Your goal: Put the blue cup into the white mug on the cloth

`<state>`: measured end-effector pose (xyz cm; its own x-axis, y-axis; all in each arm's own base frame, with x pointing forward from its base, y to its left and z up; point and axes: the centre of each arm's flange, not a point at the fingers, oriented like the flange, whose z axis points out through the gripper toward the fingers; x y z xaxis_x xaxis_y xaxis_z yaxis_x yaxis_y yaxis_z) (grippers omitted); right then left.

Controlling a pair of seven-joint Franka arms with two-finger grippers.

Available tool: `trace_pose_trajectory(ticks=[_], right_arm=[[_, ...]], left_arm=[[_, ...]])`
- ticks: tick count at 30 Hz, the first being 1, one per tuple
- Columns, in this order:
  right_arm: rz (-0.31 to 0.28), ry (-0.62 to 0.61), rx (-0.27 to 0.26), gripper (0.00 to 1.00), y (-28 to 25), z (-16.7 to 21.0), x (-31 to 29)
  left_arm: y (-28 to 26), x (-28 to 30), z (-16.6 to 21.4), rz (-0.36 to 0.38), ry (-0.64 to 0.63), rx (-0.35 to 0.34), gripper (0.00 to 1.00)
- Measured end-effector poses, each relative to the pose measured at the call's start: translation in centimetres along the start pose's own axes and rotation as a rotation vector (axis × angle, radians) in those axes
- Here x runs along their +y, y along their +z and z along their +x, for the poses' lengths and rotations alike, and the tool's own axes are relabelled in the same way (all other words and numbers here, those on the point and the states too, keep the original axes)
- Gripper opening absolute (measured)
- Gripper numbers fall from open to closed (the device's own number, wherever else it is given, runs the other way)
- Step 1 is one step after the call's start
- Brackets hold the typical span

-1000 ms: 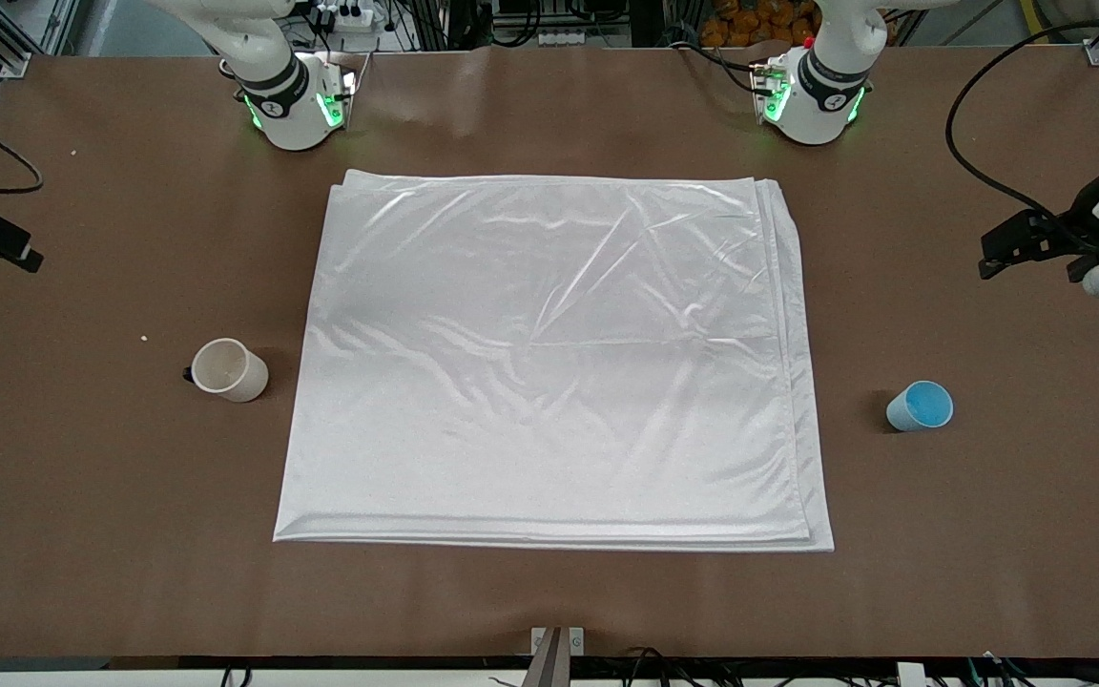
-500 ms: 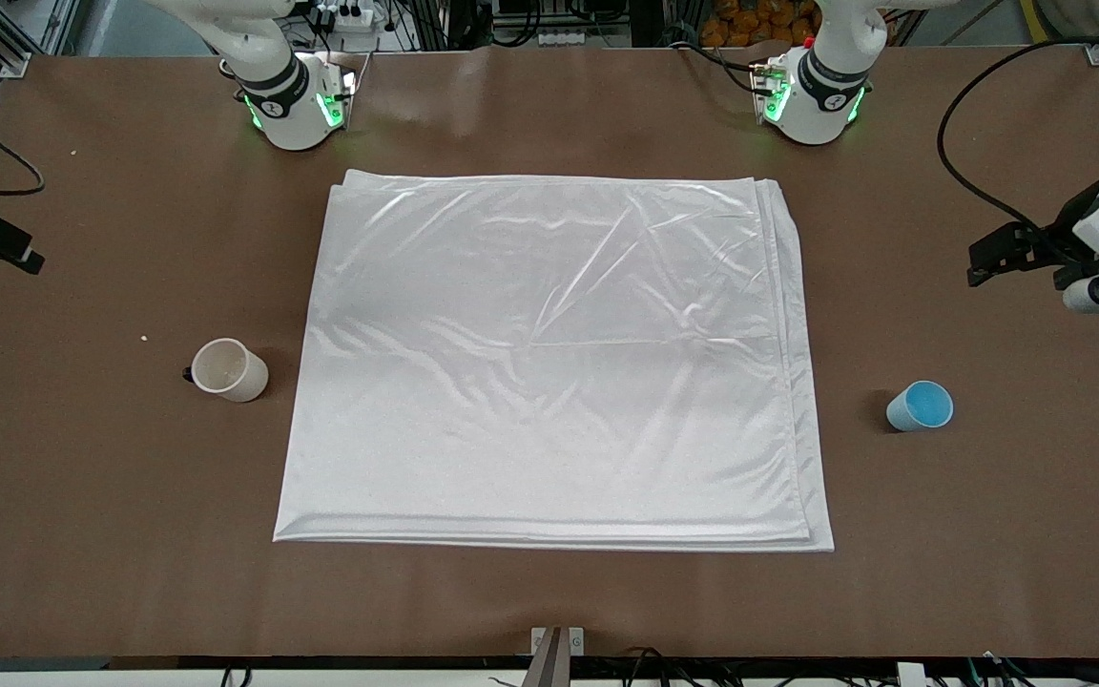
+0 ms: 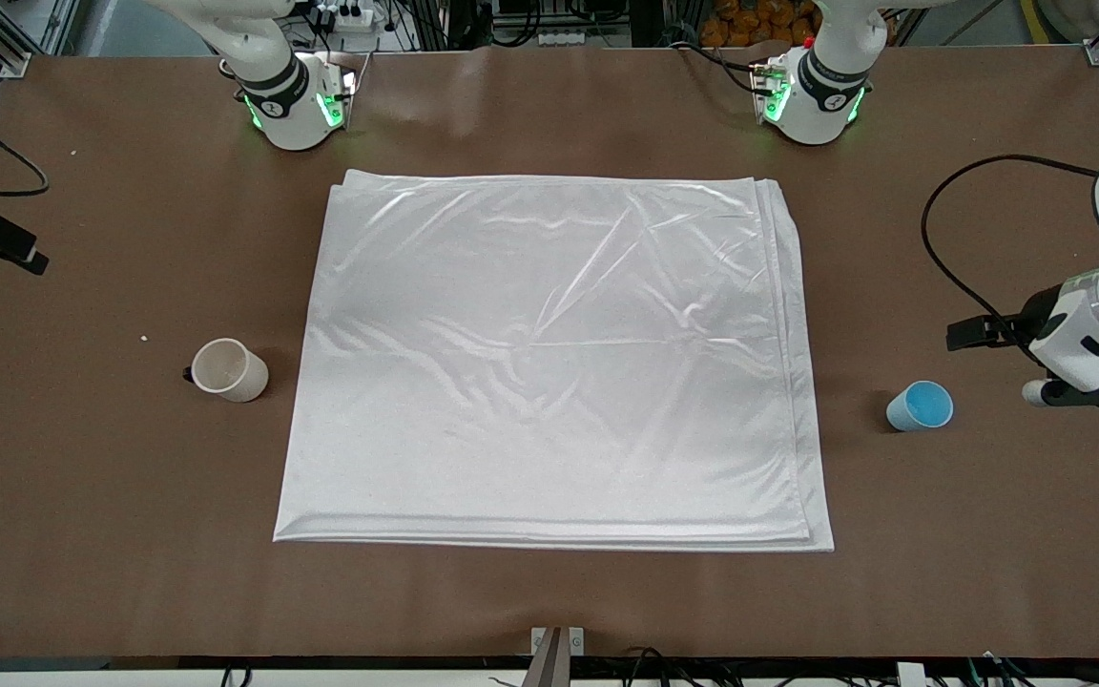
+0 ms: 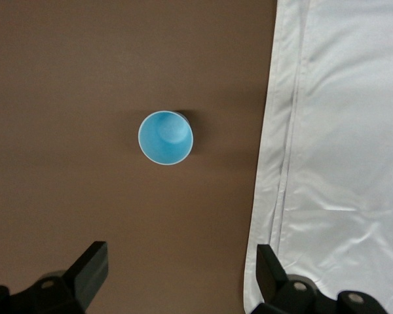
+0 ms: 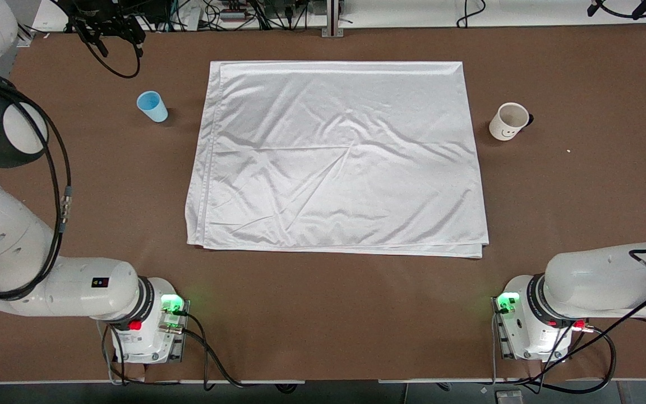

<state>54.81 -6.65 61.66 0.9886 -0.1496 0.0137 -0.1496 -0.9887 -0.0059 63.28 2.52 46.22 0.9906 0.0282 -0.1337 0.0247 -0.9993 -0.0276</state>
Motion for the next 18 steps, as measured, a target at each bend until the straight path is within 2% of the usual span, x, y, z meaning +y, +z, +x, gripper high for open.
trace_pose_trajectory(ticks=[10,18], right_arm=[[0.000,-0.012,-0.008,1.00,0.4,-0.1,-0.6],[0.000,-0.067,-0.012,1.00,1.2,0.0,-0.9]], left_arm=[[5.2,-1.8,3.1,0.024,-0.016,0.023,1.00],[10.9,-3.2,5.2,0.031,-0.009,0.001,1.00]])
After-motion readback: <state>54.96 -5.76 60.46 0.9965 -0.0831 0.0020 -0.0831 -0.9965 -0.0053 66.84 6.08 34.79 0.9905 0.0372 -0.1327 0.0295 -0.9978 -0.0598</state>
